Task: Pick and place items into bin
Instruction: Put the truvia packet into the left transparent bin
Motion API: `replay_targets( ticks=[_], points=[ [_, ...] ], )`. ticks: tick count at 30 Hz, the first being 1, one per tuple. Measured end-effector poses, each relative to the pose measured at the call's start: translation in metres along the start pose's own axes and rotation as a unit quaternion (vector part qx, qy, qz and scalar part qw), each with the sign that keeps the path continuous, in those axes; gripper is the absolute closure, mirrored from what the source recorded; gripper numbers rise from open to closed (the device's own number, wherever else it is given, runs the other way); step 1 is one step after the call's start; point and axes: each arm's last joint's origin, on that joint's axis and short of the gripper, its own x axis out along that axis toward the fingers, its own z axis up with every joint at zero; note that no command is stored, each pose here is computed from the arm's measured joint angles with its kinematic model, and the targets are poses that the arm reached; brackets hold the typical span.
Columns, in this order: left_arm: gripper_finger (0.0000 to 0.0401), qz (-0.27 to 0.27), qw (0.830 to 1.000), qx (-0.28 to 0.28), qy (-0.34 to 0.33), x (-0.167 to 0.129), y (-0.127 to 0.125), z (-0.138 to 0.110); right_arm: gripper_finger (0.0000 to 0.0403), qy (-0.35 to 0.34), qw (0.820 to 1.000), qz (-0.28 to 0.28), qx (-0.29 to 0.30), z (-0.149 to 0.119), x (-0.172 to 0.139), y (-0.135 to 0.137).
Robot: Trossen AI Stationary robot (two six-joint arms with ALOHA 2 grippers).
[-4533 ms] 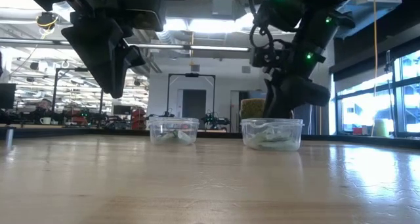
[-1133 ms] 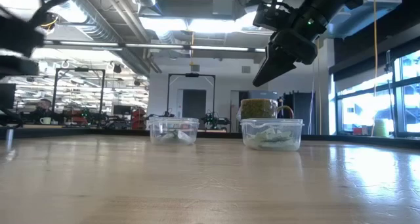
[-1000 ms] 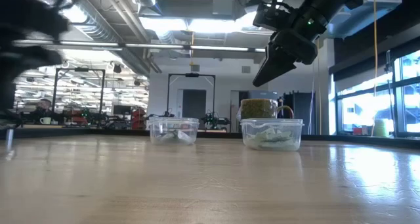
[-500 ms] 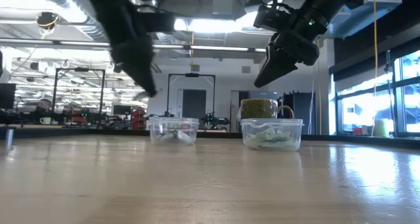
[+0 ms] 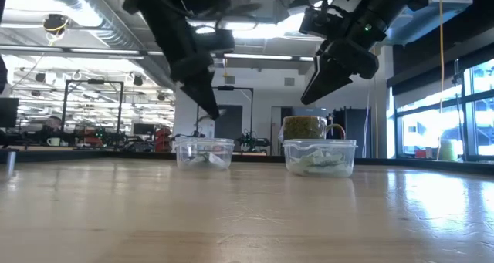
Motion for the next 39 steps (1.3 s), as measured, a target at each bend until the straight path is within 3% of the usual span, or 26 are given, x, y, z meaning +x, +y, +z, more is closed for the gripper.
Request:
replay_targets(
  ticks=[11,16,23,28,30,33,36,39],
  points=[
    [0.0356,0.003,0.998,0.024,0.051,0.034,0.000,-0.009,0.0288,0.008,1.000,0.000,-0.003,-0.002,0.000,0.000],
    [0.0349,-0.001,0.998,0.007,0.056,0.035,0.004,-0.009,0.0288,0.008,1.000,0.000,-0.002,-0.002,0.000,0.000],
    [0.0299,-0.001,0.998,0.007,0.065,0.034,0.006,-0.011,0.0288,0.010,1.000,0.000,-0.002,-0.002,0.000,0.000],
    [0.0278,0.006,0.997,0.013,0.081,0.010,0.013,-0.002,0.0288,0.014,1.000,0.001,-0.002,-0.003,0.000,0.000],
    [0.0275,-0.024,0.995,0.017,0.100,-0.005,0.012,-0.002,0.0288,0.019,1.000,0.001,0.004,-0.004,0.000,0.000],
    [0.0274,-0.109,0.986,0.029,0.122,-0.027,0.003,-0.005,0.0288,0.031,0.999,0.001,0.006,-0.006,0.000,0.000],
    [0.0274,-0.181,0.972,0.045,0.142,-0.044,-0.017,-0.016,0.0288,0.043,0.999,0.000,0.010,-0.009,0.000,0.000],
    [0.0273,-0.221,0.963,0.045,0.145,-0.057,-0.043,-0.023,0.0288,0.044,0.999,0.000,0.008,-0.009,0.000,0.000]
  ],
)
